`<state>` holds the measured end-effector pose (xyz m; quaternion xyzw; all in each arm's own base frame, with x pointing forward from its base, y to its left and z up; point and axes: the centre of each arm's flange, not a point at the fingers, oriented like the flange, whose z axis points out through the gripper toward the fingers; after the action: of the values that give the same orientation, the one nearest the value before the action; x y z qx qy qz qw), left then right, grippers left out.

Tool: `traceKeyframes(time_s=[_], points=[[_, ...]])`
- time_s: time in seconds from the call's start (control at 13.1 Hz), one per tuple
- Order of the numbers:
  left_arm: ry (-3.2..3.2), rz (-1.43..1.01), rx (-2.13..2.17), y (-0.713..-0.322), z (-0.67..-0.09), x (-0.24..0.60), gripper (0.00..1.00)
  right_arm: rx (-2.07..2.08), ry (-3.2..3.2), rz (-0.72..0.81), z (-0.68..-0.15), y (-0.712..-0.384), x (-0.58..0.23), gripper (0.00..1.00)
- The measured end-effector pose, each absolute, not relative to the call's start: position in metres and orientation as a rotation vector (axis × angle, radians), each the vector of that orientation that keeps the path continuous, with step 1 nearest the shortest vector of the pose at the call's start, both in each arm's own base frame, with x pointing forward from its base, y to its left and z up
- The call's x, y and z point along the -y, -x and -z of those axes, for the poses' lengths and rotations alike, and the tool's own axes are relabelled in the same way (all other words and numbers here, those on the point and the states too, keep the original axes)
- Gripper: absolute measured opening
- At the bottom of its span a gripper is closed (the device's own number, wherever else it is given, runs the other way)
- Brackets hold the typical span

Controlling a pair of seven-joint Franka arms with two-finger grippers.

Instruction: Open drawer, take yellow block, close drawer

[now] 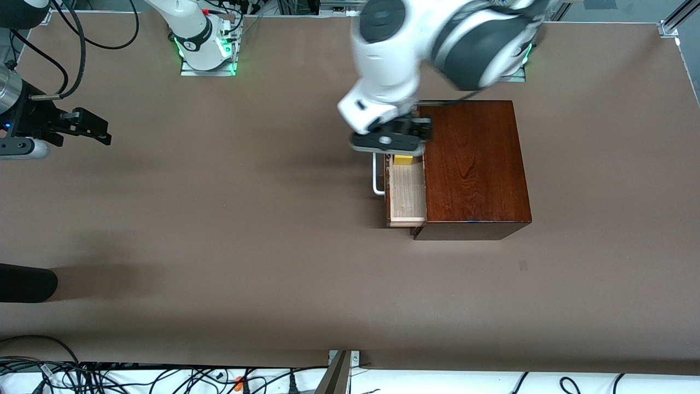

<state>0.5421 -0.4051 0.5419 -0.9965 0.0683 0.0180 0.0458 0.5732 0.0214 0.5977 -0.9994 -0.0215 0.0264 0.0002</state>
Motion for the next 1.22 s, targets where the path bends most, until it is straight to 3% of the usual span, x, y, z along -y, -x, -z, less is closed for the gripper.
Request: traceKeyframes(time_s=[0.46,0.84,1.07,1.22], points=[[3.093,-0.129,-0.256,-0.596,-0.607,0.227,1.0,0.218,3.113,-0.089,-0.597,-0.569,-0.076,1.0],[3.136,-0.107,-0.309,-0.594,-0.628,0.126,1.0,0.463,2.958,-0.264,-0.539,-0.566,-0.195,1.0],[3.128,0.023,-0.257,-0.574,-0.624,0.064,1.0,0.744,2.914,-0.3,-0.521,-0.526,-0.306,1.0],[3.128,0.033,-0.192,-0.558,-0.601,0.033,1.0,0.939,2.864,-0.236,-0.513,-0.492,-0.382,1.0]])
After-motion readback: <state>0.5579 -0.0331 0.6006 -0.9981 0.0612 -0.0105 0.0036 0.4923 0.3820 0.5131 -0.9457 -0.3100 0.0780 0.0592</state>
